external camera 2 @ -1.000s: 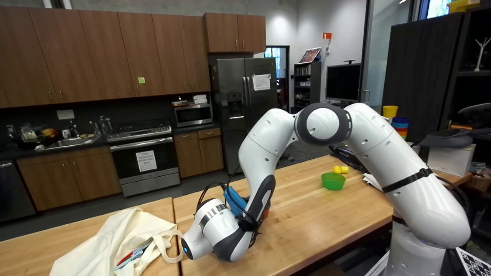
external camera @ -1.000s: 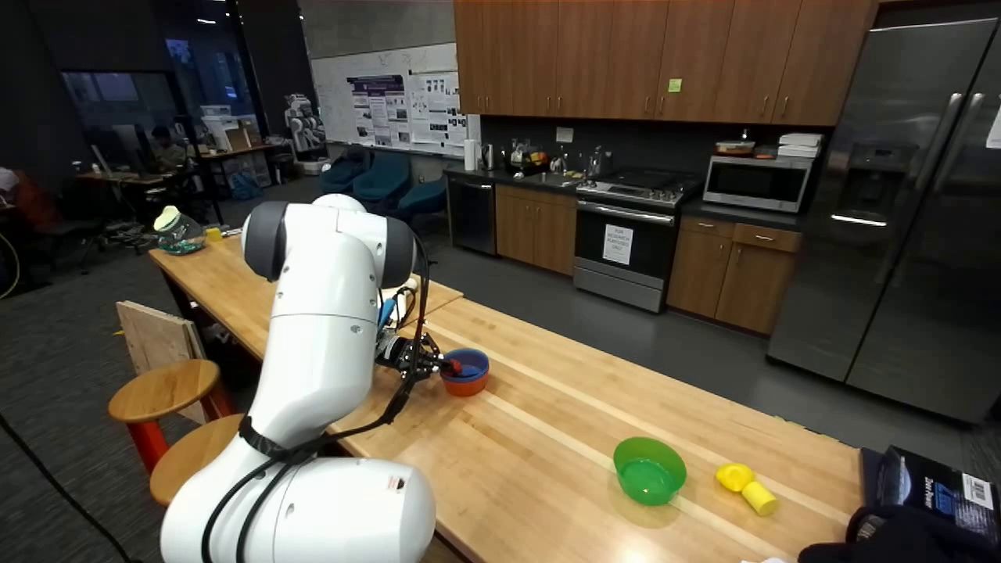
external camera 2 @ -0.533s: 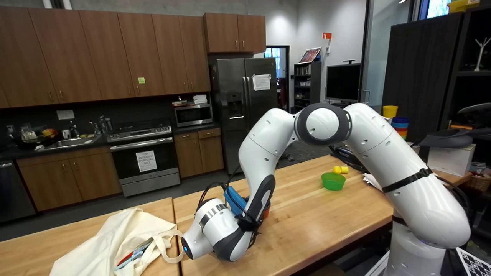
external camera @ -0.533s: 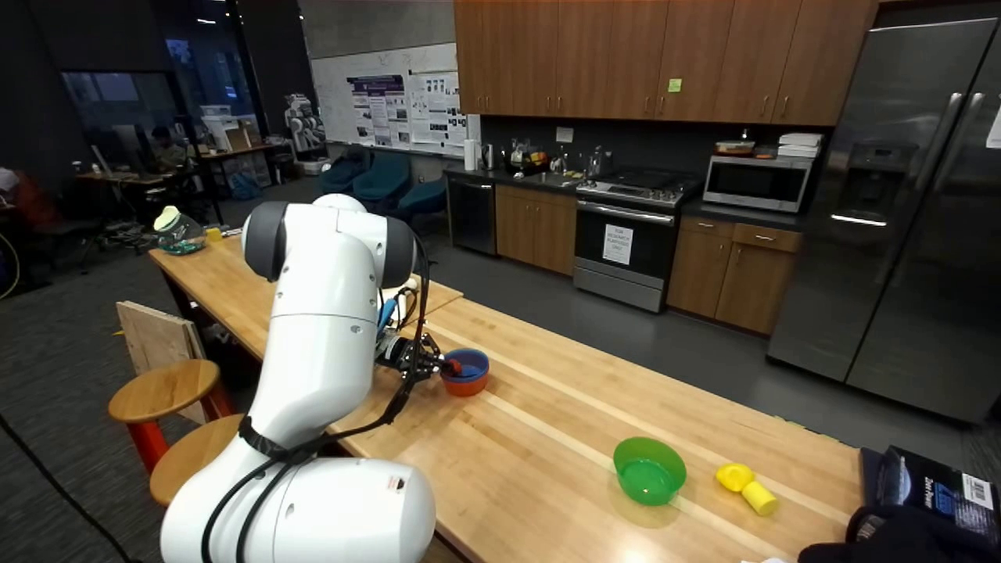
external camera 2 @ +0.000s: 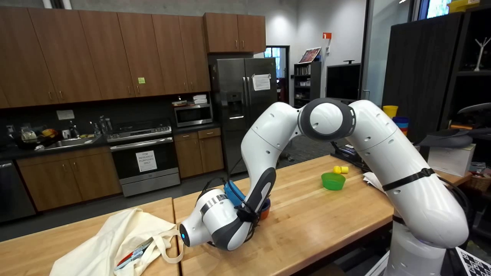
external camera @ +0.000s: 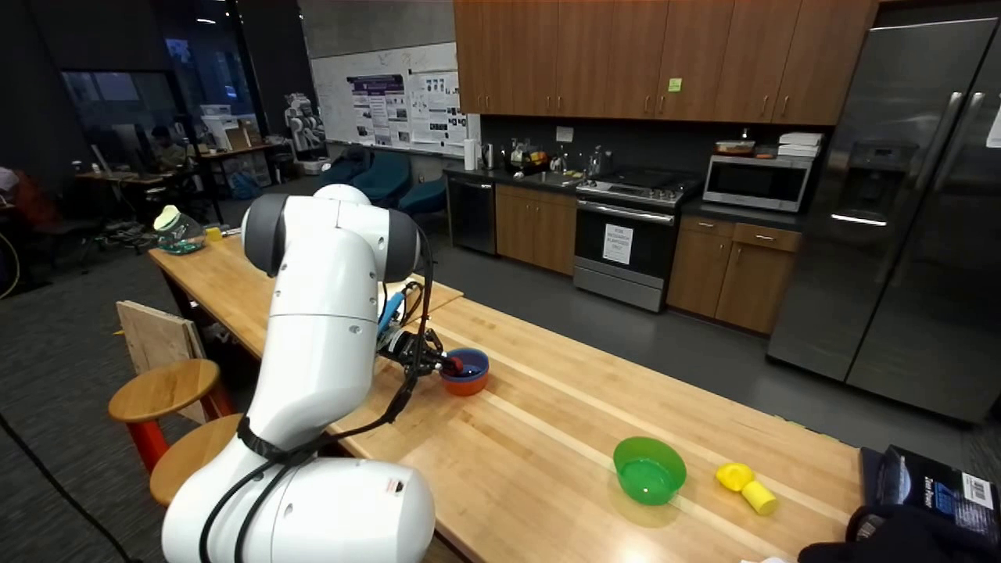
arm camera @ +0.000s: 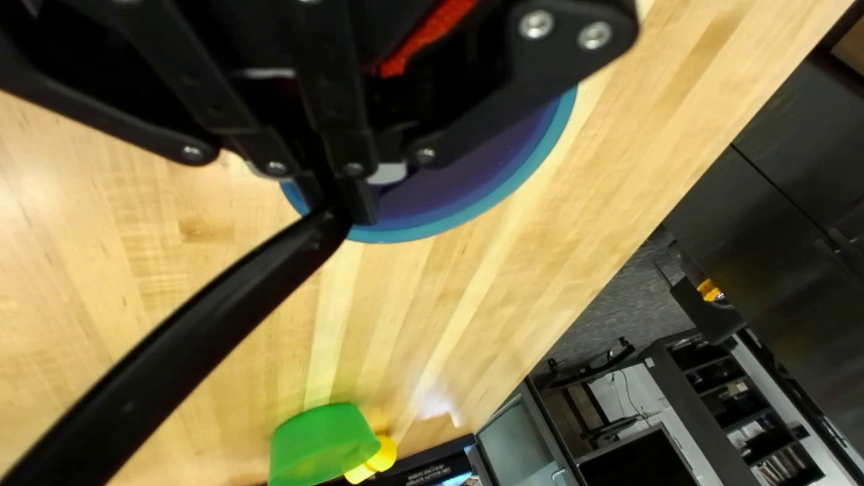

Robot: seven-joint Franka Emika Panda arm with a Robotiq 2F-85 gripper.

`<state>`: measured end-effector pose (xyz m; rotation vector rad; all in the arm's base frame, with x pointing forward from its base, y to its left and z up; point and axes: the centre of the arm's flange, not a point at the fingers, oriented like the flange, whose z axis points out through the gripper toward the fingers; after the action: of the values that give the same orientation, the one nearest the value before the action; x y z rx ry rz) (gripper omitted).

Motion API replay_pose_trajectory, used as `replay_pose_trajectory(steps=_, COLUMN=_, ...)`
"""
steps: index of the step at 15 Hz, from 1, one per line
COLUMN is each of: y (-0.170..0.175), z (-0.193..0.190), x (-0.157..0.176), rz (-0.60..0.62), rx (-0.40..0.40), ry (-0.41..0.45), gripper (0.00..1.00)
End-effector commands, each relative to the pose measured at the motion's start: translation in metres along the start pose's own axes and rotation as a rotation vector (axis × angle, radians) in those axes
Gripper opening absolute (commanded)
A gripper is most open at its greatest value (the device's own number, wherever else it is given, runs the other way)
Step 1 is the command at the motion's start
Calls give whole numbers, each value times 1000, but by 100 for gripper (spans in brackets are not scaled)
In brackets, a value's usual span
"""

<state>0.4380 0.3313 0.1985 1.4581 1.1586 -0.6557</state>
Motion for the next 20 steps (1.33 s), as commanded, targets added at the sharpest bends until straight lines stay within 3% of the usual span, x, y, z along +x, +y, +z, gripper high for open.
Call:
replay_pose_trajectory(steps=1, y=0, z=5, x=-9, rz=-27, rx=41, ry=81, gripper=2)
replay_pose_trajectory(steps=2, y=1, z=4, x=-9, rz=-20, rx=41, ry=60, gripper=2)
replay_pose_trajectory(steps=6, y=-8, z=3, x=-1, rz=9, rx=-91, ry=-98, gripper=2)
replay_pose_trajectory(steps=12, y=-24, z=0, x=8, rz=-7, rx=-211, ry=-179, gripper=2)
replay_pose_trajectory(steps=14, y=-26, z=1, x=10, rz=-20, rx=-220, ry=-175, gripper=2)
replay_pose_trajectory(steps=17, y=-22, z=4, x=10, rz=-72, rx=-196, ry=-46, gripper=2)
replay_pose_trajectory(steps=20, y=-19, z=4, x=11, rz=-64, rx=-175, ry=-13, gripper=2)
